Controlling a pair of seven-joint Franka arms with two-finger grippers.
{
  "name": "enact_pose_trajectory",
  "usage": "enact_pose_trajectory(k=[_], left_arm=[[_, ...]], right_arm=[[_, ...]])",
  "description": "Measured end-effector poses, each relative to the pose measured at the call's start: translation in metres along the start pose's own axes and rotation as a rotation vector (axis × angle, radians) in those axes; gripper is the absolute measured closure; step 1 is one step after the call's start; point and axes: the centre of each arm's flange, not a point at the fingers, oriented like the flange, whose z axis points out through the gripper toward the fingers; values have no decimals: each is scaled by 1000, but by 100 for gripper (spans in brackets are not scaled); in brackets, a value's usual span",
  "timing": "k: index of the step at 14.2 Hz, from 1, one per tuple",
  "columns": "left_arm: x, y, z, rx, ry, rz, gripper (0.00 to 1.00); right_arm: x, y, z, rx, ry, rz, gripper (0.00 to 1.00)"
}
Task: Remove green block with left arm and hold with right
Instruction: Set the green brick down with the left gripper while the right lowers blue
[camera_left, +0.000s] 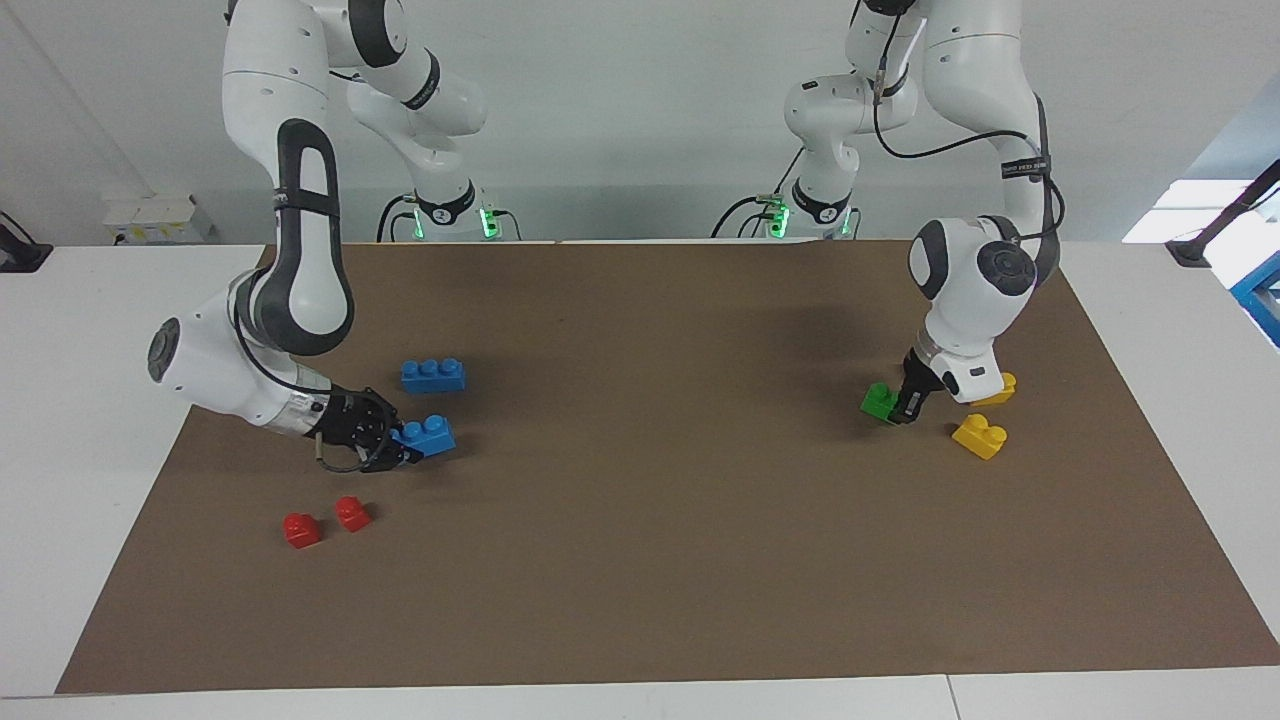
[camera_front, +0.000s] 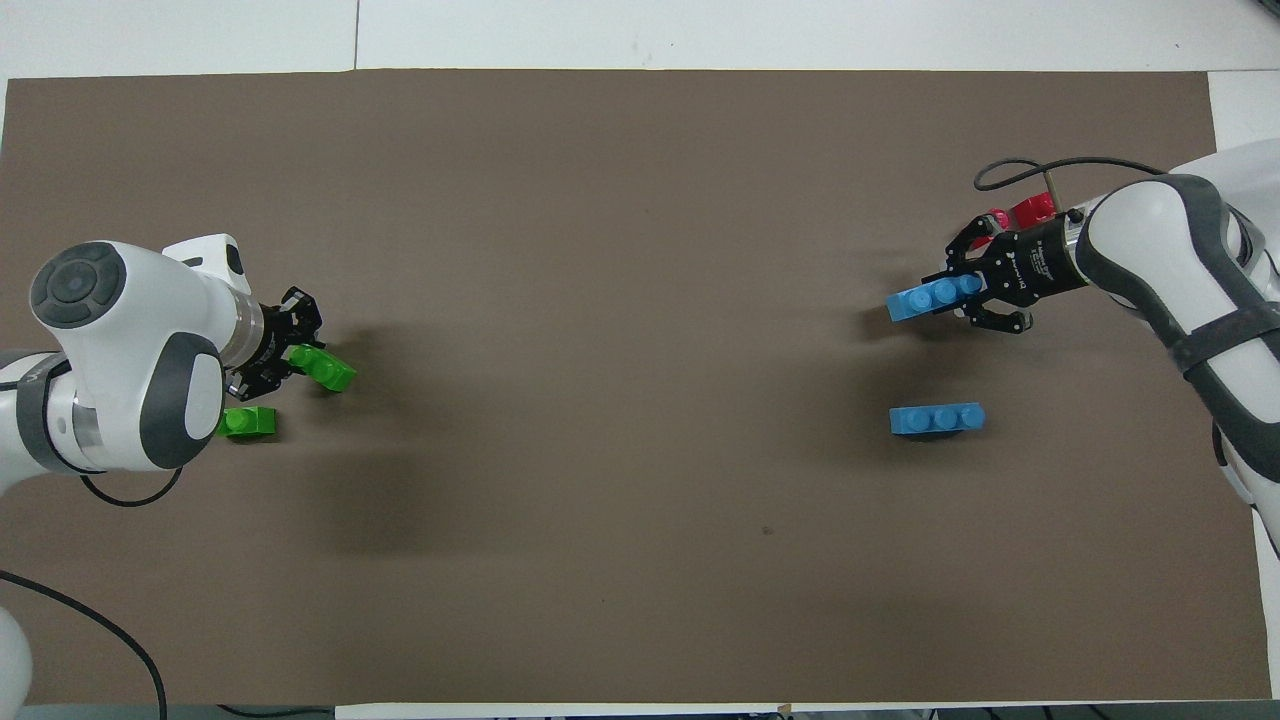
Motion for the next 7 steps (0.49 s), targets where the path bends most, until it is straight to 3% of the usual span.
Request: enact_pose_trajectory(k=[6, 7], left_arm=[[0, 1, 1, -4, 1, 75, 65], [2, -1, 3, 0, -1, 79, 60]], right_arm=[[17, 1, 17, 26, 39, 21, 65], [17, 1, 20, 26, 41, 23, 65]])
